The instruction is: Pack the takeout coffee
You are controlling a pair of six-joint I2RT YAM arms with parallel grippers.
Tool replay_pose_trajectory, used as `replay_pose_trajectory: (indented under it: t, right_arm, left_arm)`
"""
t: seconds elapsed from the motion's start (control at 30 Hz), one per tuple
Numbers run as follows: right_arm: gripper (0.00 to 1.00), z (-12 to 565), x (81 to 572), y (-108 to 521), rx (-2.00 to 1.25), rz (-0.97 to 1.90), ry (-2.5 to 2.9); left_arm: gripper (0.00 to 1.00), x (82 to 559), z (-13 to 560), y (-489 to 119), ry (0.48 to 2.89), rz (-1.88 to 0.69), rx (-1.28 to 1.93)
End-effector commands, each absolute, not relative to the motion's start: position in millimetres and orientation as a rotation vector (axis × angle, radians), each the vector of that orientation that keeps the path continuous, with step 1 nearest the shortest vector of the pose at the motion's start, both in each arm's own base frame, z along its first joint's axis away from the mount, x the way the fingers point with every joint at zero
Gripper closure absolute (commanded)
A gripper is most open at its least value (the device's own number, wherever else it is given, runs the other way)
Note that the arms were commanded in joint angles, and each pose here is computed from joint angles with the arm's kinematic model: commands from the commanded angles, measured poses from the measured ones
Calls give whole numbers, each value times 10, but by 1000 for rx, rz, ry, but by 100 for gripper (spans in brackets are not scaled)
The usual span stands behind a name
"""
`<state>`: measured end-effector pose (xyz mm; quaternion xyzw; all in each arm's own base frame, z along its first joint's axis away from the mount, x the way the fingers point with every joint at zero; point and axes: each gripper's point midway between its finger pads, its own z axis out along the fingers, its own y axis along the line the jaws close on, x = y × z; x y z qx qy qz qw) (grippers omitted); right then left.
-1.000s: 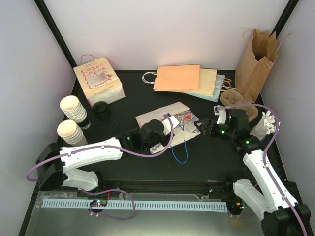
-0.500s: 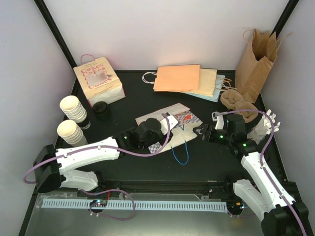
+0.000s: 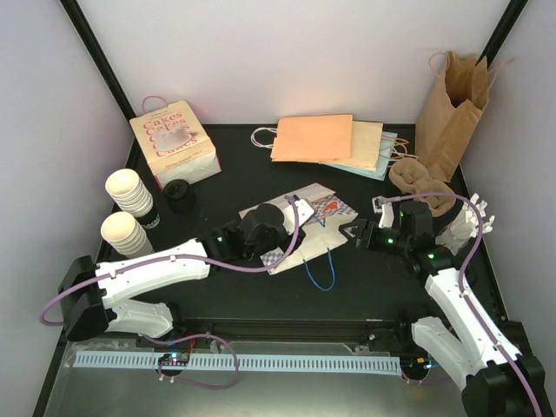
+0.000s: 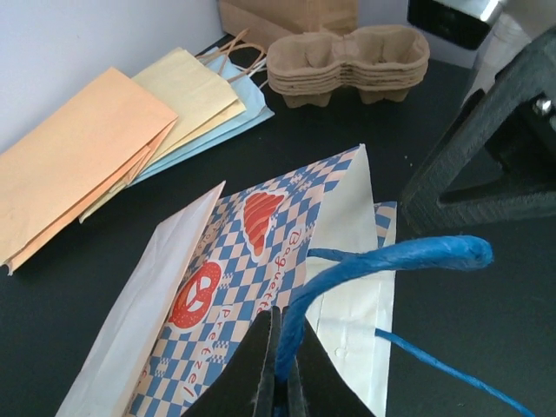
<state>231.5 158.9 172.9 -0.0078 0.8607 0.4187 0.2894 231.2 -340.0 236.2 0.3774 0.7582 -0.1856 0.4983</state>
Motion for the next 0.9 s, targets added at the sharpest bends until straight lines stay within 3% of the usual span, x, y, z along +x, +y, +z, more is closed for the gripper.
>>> replay_pose_trajectory:
  t: [0.0, 0.5, 0.87]
  right_arm:
    - [36, 1794, 2300, 1685, -73, 1157, 2260]
    - [38, 1965, 2273, 1929, -161, 1217, 2143]
    - [40, 1766, 2396, 1905, -77, 1140, 2209]
  left_arm:
    - [99, 2363, 2725, -3470, 1795, -519, 838]
    - [98, 2434, 3123, -3503, 1753, -646, 688]
    - [98, 2355, 3317, -3518, 1716, -756, 655]
